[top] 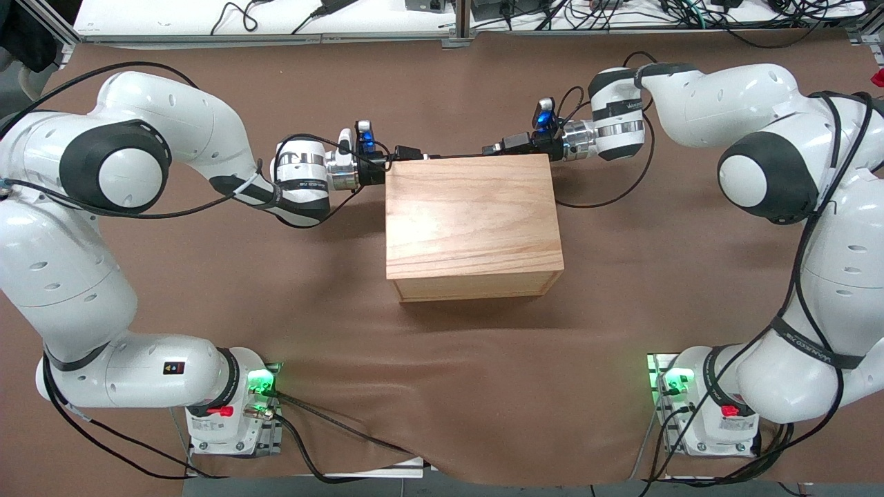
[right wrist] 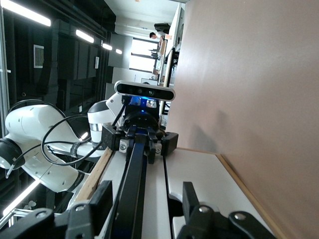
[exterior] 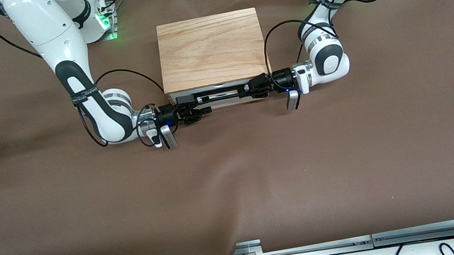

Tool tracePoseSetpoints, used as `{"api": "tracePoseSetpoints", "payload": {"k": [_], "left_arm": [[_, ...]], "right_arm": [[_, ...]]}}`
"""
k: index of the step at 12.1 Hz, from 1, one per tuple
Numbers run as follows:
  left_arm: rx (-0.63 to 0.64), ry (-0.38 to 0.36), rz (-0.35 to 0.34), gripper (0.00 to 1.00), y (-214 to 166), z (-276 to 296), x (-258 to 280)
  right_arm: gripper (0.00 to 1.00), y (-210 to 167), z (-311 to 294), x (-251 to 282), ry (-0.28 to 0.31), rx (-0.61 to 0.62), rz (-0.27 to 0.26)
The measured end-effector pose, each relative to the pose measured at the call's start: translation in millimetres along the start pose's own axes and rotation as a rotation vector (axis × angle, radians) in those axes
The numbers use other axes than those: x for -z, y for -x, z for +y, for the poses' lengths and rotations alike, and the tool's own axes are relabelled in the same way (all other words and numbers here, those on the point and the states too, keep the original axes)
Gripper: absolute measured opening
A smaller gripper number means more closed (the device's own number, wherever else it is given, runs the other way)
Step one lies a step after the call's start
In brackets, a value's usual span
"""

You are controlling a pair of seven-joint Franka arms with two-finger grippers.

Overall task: Pull top drawer with both arms simultaneously
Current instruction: 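Close the right gripper and the left gripper on the black handle ends, then pull the black handle outward from the box with both grippers together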

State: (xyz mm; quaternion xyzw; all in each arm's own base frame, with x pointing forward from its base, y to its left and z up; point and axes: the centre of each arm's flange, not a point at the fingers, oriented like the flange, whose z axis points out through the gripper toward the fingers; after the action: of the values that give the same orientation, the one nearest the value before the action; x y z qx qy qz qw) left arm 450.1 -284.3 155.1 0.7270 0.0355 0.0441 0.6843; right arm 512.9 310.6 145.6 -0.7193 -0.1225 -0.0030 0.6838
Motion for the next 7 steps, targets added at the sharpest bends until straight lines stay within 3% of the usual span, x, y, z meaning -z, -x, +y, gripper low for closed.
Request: {"api": "tracePoseSetpoints", "payload": {"k": [1, 2, 5, 7], "left_arm": [[0.002, 0.003, 0.001, 0.25, 0.1, 0.1, 0.0], [0.006, 0.011, 0.001, 0.18, 0.7, 0.0, 0.6], [0.009, 0.013, 0.002, 0.19, 1.2, -0.5, 0.8], [0.009, 0.013, 0.002, 0.19, 1.2, -0.5, 0.8]], "right_arm": [[0.65, 2.2, 0.9, -0.1, -0.001, -0.001, -0.004], [0.65, 5.5, 2.0, -0.5, -0.005, -0.002, -0.008], [0.65, 13.4, 5.1, -0.9, -0.014, -0.002, -0.015], [0.59, 13.2, 4.7, -1.0, -0.016, 0.0, -0.015]]}}
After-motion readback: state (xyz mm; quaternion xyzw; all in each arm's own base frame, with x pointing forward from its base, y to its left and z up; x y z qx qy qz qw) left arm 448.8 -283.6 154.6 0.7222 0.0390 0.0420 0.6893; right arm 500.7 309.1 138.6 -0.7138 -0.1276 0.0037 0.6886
